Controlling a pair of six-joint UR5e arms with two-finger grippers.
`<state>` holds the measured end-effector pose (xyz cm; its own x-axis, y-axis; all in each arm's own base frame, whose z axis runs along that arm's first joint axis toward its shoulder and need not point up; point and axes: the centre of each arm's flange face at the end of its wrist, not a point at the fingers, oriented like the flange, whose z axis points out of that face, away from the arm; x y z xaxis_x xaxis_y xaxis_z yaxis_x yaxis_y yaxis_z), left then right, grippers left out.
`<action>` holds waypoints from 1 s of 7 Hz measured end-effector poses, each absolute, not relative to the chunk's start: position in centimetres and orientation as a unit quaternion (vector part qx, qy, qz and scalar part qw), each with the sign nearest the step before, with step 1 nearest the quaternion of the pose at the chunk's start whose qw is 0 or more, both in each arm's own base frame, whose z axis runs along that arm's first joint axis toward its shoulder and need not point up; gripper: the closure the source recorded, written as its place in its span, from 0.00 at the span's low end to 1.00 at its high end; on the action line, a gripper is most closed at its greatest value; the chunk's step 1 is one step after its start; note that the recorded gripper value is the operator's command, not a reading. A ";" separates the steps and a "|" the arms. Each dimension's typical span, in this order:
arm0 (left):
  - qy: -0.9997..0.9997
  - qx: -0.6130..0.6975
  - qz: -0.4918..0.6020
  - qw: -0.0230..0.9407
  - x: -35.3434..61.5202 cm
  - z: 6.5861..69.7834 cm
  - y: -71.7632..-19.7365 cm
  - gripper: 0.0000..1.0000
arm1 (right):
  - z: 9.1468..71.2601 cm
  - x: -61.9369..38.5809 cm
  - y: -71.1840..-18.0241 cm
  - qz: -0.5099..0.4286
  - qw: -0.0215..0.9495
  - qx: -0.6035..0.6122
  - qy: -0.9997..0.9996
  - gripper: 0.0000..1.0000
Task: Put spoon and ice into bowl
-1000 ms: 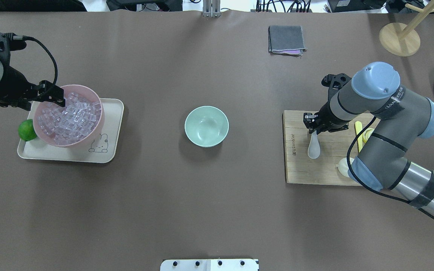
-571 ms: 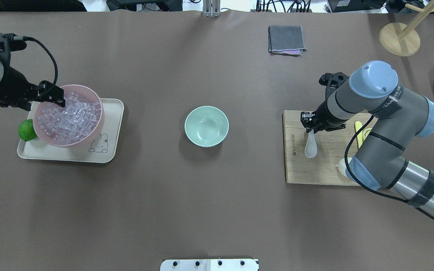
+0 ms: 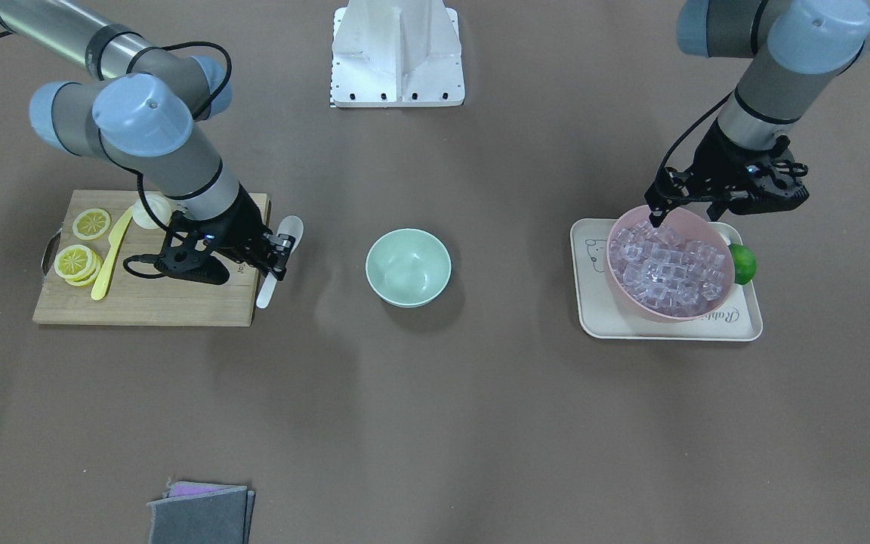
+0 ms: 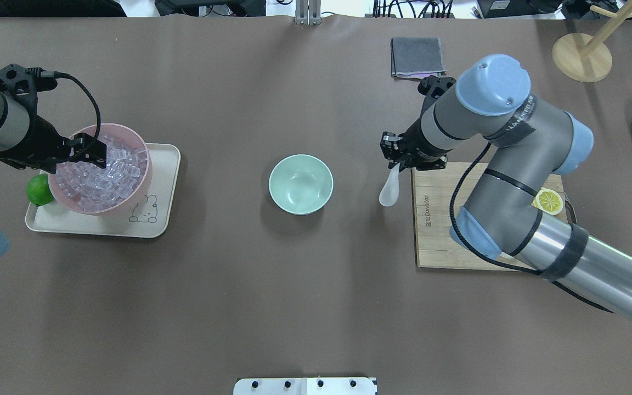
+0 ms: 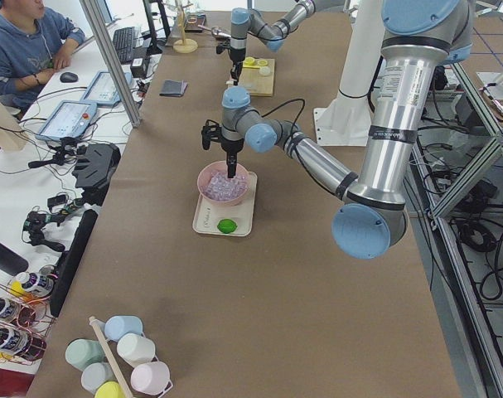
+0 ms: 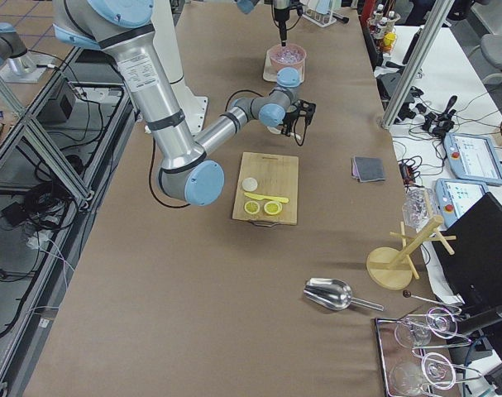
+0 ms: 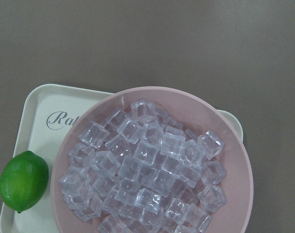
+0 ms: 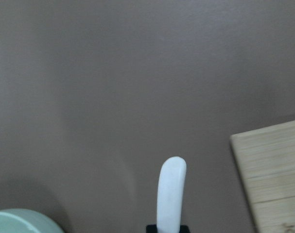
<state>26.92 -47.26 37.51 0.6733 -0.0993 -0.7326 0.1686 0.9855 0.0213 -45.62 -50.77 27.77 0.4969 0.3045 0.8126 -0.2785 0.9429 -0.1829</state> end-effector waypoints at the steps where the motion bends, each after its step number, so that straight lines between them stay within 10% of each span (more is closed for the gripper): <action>1: 0.396 0.042 -0.073 0.915 27.1 37.8 -47.3 0.03 | 24.9 -48.7 -51.0 0.202 0.855 -0.015 -0.477 1.00; 3: 0.395 0.041 -0.072 0.915 27.3 37.8 -47.3 0.03 | 21.0 -53.6 -50.6 0.259 0.839 -0.004 -0.478 1.00; 4: 0.396 0.041 -0.071 0.915 27.5 37.7 -47.3 0.03 | 20.2 -55.2 -50.1 0.281 0.833 0.005 -0.477 0.75; 5: 0.397 0.041 -0.070 0.914 27.7 37.5 -47.2 0.03 | 19.7 -56.1 -49.5 0.298 0.827 0.007 -0.478 0.01; 7: 0.399 0.033 -0.074 0.913 29.0 37.2 -46.6 0.03 | 18.9 -57.0 -48.8 0.314 0.819 0.012 -0.480 0.00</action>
